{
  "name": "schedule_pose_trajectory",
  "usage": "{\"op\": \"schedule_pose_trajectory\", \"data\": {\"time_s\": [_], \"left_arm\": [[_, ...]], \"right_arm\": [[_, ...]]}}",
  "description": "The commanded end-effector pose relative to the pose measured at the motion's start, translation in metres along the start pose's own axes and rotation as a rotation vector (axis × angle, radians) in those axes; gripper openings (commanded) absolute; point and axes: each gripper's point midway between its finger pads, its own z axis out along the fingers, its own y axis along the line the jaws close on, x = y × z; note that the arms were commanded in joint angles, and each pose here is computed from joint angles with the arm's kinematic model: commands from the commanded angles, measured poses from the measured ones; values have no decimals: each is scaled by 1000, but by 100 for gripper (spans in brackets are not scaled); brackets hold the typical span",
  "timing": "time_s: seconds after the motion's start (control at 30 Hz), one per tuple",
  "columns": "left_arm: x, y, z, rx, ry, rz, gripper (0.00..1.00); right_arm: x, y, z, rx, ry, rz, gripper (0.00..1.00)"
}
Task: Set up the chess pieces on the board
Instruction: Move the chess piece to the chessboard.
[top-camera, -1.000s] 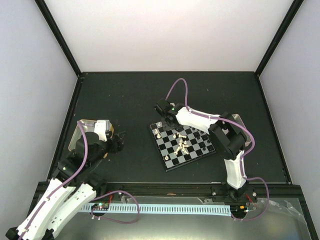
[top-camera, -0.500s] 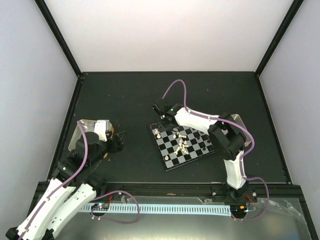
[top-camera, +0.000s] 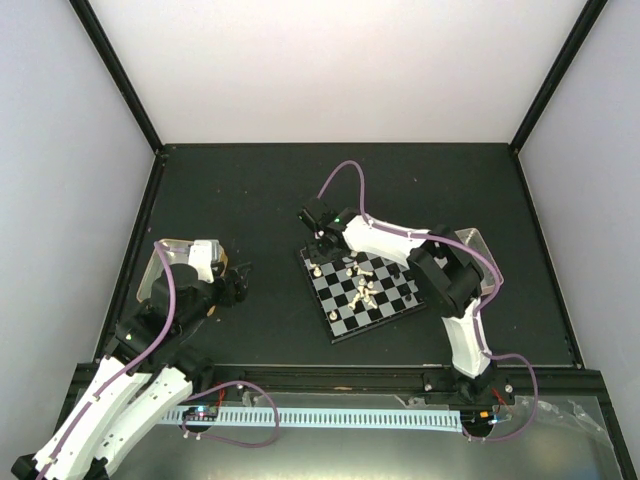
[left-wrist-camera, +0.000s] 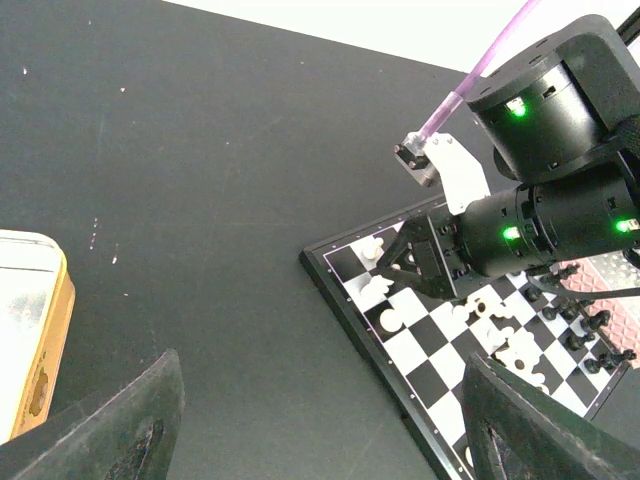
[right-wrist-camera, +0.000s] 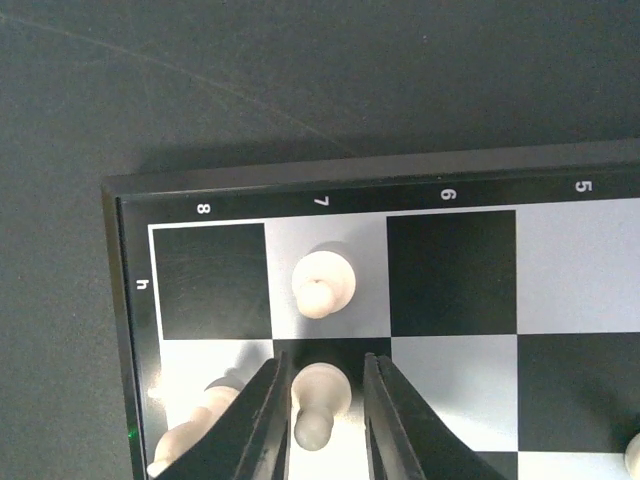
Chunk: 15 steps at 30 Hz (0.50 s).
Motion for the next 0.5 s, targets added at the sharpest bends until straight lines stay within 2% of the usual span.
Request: {"op": "schedule_pose_trajectory", "data": {"time_s": [0.0, 0.27, 0.47], "left_arm": [[-2, 4, 1, -22, -9, 3, 77], [-1, 4, 1, -21, -7, 3, 77], [-2, 4, 1, -19, -12, 2, 77]], "right_arm": [[-10, 5, -4, 3, -27, -6, 24], [-16, 3, -29, -7, -72, 13, 28], [-14, -19, -63, 30, -179, 88, 32]]}}
